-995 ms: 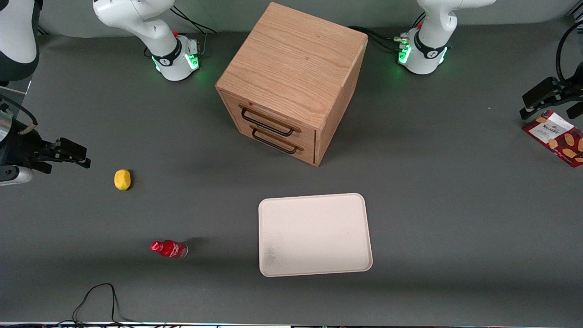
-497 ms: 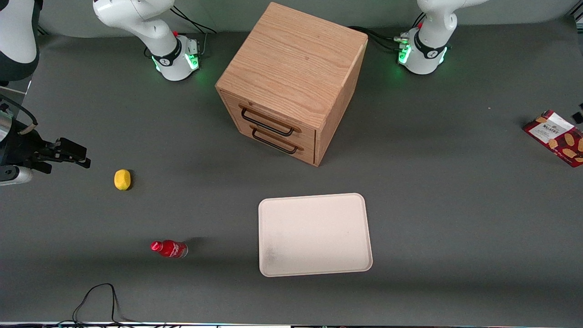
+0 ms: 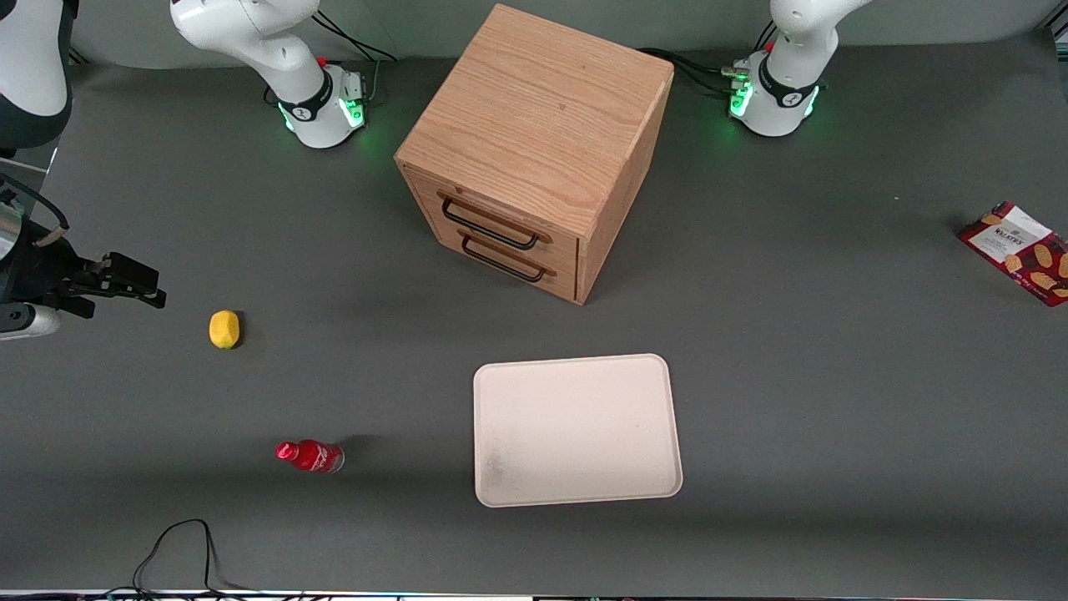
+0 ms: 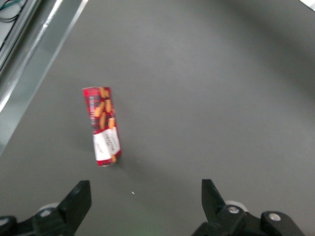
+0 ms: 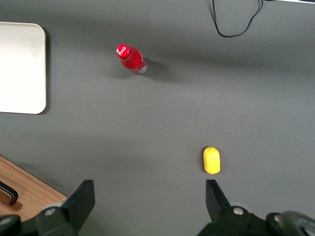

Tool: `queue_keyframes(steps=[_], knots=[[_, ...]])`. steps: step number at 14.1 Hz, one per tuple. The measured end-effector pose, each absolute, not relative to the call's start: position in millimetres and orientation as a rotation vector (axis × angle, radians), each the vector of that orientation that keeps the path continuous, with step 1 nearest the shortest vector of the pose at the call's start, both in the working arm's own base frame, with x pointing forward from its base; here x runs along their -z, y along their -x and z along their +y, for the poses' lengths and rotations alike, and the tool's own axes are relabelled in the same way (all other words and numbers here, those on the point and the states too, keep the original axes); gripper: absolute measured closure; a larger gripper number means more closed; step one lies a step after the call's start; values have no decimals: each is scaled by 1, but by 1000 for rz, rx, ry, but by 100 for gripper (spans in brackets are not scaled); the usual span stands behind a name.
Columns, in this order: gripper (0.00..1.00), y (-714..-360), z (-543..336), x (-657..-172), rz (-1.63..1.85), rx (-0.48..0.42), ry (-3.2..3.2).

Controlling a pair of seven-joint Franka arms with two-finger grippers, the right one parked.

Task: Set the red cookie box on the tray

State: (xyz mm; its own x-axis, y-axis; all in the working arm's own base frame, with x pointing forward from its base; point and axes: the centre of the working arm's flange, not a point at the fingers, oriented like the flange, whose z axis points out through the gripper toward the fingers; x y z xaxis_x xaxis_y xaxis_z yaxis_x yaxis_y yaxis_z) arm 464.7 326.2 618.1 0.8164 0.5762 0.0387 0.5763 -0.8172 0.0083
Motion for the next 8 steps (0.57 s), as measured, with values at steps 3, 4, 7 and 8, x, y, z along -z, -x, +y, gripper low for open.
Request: queue_keyframes(steps=[3,4,7,8], knots=[[0,-435,376,-608,-1097,50,2940],[0,-424,388,-607,-1140,47,2924],[0,-398,415,-606,-1270,42,2871],[0,-391,419,-604,-1302,36,2858]])
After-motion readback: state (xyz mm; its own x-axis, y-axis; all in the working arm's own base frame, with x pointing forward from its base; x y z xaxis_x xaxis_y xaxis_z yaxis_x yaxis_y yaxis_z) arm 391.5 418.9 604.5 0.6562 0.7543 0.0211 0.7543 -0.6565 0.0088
